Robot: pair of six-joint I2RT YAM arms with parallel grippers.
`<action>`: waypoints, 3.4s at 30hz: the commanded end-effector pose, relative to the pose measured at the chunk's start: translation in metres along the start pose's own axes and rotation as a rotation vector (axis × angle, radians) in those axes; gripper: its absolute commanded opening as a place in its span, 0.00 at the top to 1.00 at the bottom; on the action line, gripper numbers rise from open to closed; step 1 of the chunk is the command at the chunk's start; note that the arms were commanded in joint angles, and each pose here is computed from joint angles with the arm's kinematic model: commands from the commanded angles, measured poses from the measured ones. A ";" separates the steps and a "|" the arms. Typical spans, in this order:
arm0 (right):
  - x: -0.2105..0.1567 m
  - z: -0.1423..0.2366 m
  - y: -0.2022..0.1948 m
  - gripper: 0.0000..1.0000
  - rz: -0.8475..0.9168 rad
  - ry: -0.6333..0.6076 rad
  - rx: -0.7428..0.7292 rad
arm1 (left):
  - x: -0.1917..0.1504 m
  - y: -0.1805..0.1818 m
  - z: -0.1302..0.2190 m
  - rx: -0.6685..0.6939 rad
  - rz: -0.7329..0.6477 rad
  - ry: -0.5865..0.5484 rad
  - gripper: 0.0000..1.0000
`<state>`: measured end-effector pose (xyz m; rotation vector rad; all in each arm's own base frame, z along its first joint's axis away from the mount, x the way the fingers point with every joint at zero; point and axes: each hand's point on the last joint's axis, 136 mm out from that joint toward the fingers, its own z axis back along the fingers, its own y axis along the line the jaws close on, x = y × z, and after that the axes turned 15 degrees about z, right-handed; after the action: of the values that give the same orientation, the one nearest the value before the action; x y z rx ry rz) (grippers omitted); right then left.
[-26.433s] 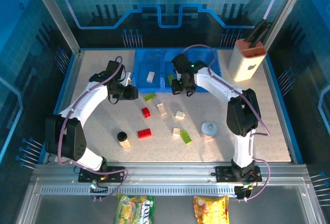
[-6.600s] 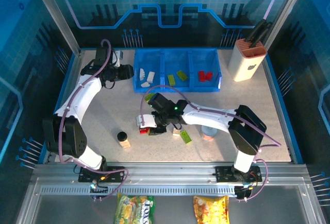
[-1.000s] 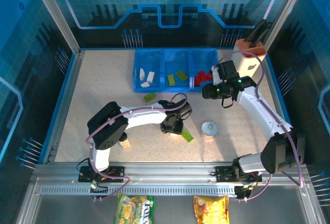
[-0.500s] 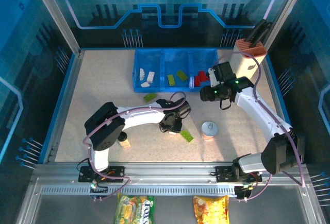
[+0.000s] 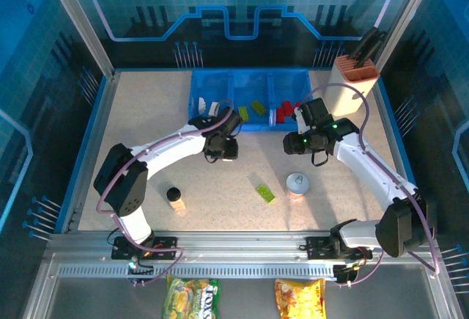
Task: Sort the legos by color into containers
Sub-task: Place the lego in the container, then pick up the lego from the bottom-center of the table.
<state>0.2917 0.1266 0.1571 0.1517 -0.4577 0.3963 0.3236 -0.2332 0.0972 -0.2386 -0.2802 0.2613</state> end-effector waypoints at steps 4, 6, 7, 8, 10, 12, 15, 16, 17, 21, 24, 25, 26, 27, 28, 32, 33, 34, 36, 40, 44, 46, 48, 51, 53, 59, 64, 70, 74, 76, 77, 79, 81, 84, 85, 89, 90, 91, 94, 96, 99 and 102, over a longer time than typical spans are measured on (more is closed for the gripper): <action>-0.013 0.007 0.006 0.51 -0.011 0.009 -0.011 | 0.066 0.002 0.017 -0.056 -0.008 -0.059 0.66; -0.015 0.009 0.008 0.51 -0.006 0.013 -0.014 | 0.085 0.003 0.017 -0.068 -0.003 -0.076 0.66; -0.016 0.010 0.008 0.51 -0.002 0.012 -0.016 | 0.096 0.005 0.016 -0.072 0.002 -0.086 0.66; -0.017 0.011 0.009 0.51 -0.003 0.014 -0.017 | 0.107 0.007 0.015 -0.075 0.009 -0.093 0.66; -0.019 0.014 0.010 0.51 -0.003 0.012 -0.019 | 0.124 0.007 0.011 -0.091 0.018 -0.097 0.67; -0.021 0.016 0.010 0.51 -0.004 0.011 -0.023 | 0.141 0.009 0.005 -0.100 0.034 -0.101 0.66; -0.026 0.018 0.012 0.51 -0.009 0.014 -0.024 | 0.160 0.004 -0.005 -0.155 0.054 -0.080 0.67; -0.027 0.019 0.012 0.50 -0.009 0.015 -0.025 | 0.166 0.002 -0.008 -0.176 0.060 -0.072 0.67; -0.028 0.020 0.012 0.50 -0.009 0.017 -0.028 | 0.170 0.000 -0.012 -0.198 0.064 -0.062 0.67; -0.029 0.023 0.014 0.50 -0.004 0.020 -0.033 | 0.183 -0.001 -0.027 -0.216 0.079 -0.039 0.66; -0.031 0.025 0.015 0.51 0.000 0.025 -0.039 | 0.187 0.000 -0.038 -0.226 0.086 -0.015 0.66; -0.032 0.026 0.015 0.50 0.000 0.025 -0.038 | 0.188 0.001 -0.041 -0.230 0.089 -0.010 0.65; -0.032 0.026 0.016 0.50 -0.001 0.025 -0.037 | 0.188 0.001 -0.043 -0.235 0.090 -0.005 0.65; -0.033 0.027 0.017 0.51 0.000 0.026 -0.036 | 0.187 0.002 -0.047 -0.237 0.091 0.004 0.65; -0.033 0.027 0.017 0.51 0.000 0.026 -0.037 | 0.188 0.002 -0.049 -0.240 0.093 0.007 0.64; -0.034 0.030 0.018 0.50 0.008 0.035 -0.045 | 0.185 0.007 -0.061 -0.225 0.101 0.029 0.62; -0.035 0.031 0.019 0.50 0.010 0.035 -0.046 | 0.184 0.008 -0.064 -0.224 0.100 0.035 0.61; -0.035 0.032 0.019 0.50 0.009 0.034 -0.046 | 0.182 0.009 -0.067 -0.218 0.100 0.043 0.60; -0.035 0.034 0.020 0.50 0.008 0.030 -0.045 | 0.181 0.012 -0.070 -0.212 0.102 0.051 0.59; -0.035 0.038 0.022 0.50 0.017 0.032 -0.047 | 0.182 0.013 -0.067 -0.205 0.092 0.042 0.54; -0.033 0.042 0.026 0.50 0.024 0.022 -0.045 | 0.185 0.011 -0.055 -0.213 0.090 0.019 0.51; -0.032 0.044 0.029 0.50 0.031 0.019 -0.044 | 0.185 0.008 -0.048 -0.226 0.091 0.011 0.51; -0.033 0.045 0.032 0.50 0.040 0.020 -0.044 | 0.186 0.007 -0.039 -0.233 0.088 -0.001 0.51; -0.032 0.045 0.038 0.50 0.051 0.020 -0.037 | 0.185 0.005 -0.025 -0.240 0.084 -0.016 0.52; -0.033 0.044 0.043 0.50 0.062 0.024 -0.031 | 0.184 0.004 -0.014 -0.248 0.081 -0.022 0.52; -0.038 0.038 0.061 0.50 0.105 0.042 -0.008 | 0.172 0.010 0.017 -0.245 0.071 -0.045 0.51; -0.046 0.025 0.079 0.50 0.160 0.087 0.016 | 0.152 0.020 0.039 -0.234 0.065 -0.037 0.51; -0.059 0.000 0.096 0.50 0.244 0.160 0.026 | 0.126 0.040 0.053 -0.190 0.063 -0.006 0.50; -0.071 -0.021 0.110 0.50 0.305 0.217 0.043 | 0.112 0.055 0.064 -0.153 0.056 0.012 0.49; -0.077 -0.032 0.115 0.49 0.333 0.246 0.047 | 0.108 0.064 0.070 -0.139 0.054 0.016 0.49; -0.079 -0.038 0.118 0.49 0.341 0.257 0.047 | 0.106 0.068 0.073 -0.137 0.056 0.016 0.49; -0.084 -0.049 0.123 0.49 0.358 0.283 0.055 | 0.104 0.076 0.078 -0.136 0.055 0.004 0.49; -0.090 -0.061 0.127 0.48 0.377 0.309 0.051 | 0.106 0.084 0.081 -0.140 0.053 -0.028 0.48; -0.098 -0.076 0.128 0.47 0.389 0.348 0.040 | 0.107 0.095 0.080 -0.152 0.054 -0.085 0.48; -0.100 -0.079 0.128 0.46 0.394 0.357 0.036 | 0.108 0.097 0.079 -0.158 0.056 -0.103 0.48; -0.110 -0.093 0.124 0.46 0.411 0.399 0.012 | 0.107 0.107 0.072 -0.141 0.038 -0.145 0.49; -0.113 -0.097 0.124 0.46 0.413 0.409 0.012 | 0.108 0.109 0.072 -0.133 0.033 -0.154 0.49; -0.115 -0.100 0.124 0.46 0.415 0.417 0.013 | 0.110 0.110 0.073 -0.129 0.033 -0.162 0.49; -0.122 -0.108 0.123 0.46 0.424 0.449 0.007 | 0.112 0.108 0.075 -0.155 0.038 -0.176 0.49; -0.125 -0.110 0.123 0.48 0.431 0.460 0.004 | 0.111 0.108 0.075 -0.156 0.035 -0.177 0.49; -0.128 -0.113 0.122 0.49 0.439 0.473 -0.001 | 0.111 0.109 0.075 -0.151 0.037 -0.178 0.49; -0.129 -0.115 0.120 0.52 0.445 0.484 -0.012 | 0.111 0.109 0.075 -0.153 0.036 -0.180 0.49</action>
<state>0.1884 0.2224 0.0127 -0.0338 -0.0429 0.8181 0.3787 -0.0900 0.1560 -0.3808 -0.4299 0.3199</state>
